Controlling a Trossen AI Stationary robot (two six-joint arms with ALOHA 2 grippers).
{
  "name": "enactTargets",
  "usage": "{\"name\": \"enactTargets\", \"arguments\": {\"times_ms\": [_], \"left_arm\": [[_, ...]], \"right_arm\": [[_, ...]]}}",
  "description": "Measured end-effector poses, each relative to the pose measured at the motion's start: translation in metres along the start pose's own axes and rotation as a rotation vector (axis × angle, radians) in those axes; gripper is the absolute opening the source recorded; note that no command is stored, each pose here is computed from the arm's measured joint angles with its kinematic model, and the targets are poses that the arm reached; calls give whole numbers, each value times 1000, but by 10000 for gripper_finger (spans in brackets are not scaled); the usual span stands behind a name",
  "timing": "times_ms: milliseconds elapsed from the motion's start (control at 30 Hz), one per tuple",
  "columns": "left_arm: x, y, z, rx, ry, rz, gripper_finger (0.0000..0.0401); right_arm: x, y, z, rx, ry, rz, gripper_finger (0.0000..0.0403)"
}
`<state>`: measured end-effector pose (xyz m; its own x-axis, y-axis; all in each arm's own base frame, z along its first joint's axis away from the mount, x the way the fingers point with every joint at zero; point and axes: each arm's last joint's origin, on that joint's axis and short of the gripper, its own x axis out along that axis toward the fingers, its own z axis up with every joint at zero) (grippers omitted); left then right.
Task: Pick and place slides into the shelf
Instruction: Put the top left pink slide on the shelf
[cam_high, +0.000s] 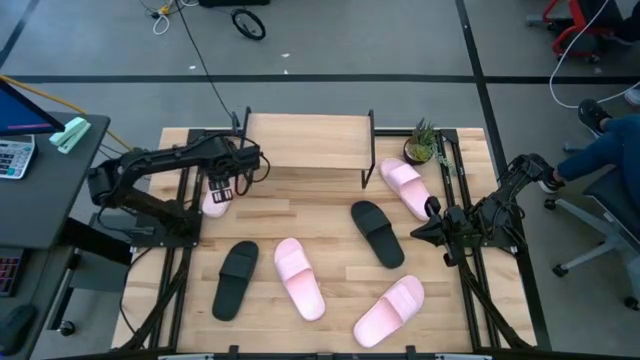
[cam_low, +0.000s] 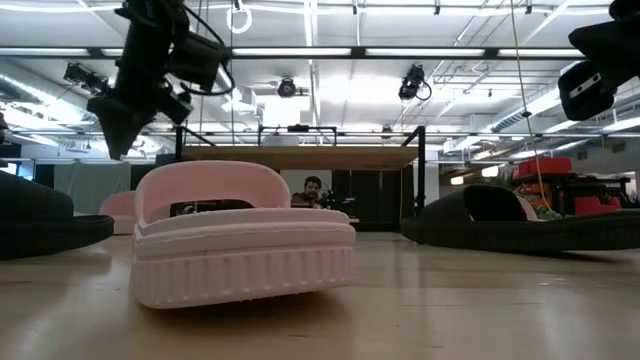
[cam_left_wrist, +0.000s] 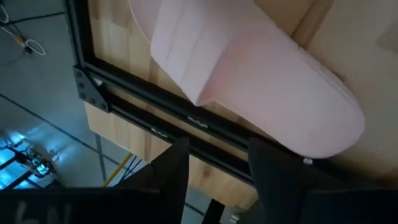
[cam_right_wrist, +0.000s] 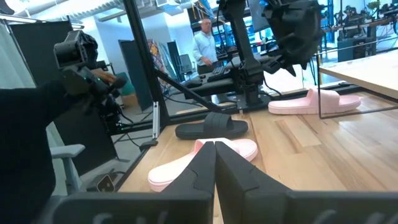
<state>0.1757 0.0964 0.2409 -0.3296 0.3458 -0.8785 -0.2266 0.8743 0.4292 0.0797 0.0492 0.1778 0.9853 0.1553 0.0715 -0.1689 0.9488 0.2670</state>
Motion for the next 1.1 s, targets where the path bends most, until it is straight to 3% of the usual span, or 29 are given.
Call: {"name": "enactTargets", "arguments": {"times_ms": [233,567,767,833,967,1100], "left_arm": [[-20,1,-29,-68,-95,9,150],[-18,10,-73,-428,-91,-13,149],[14,5,-72,-437,-173,-73,151],[13,9,-67,-440,-235,-146,151],[12,16,-57,-450,-350,-148,144],[19,24,-62,-486,-286,-149,138]], "right_arm": [[0,0,0,0,0,0,14],[0,0,0,0,0,0,14],[0,0,0,0,0,0,14],[0,0,0,0,-1,0,14],[0,0,0,0,0,0,14],[0,0,0,0,1,0,14]]}}
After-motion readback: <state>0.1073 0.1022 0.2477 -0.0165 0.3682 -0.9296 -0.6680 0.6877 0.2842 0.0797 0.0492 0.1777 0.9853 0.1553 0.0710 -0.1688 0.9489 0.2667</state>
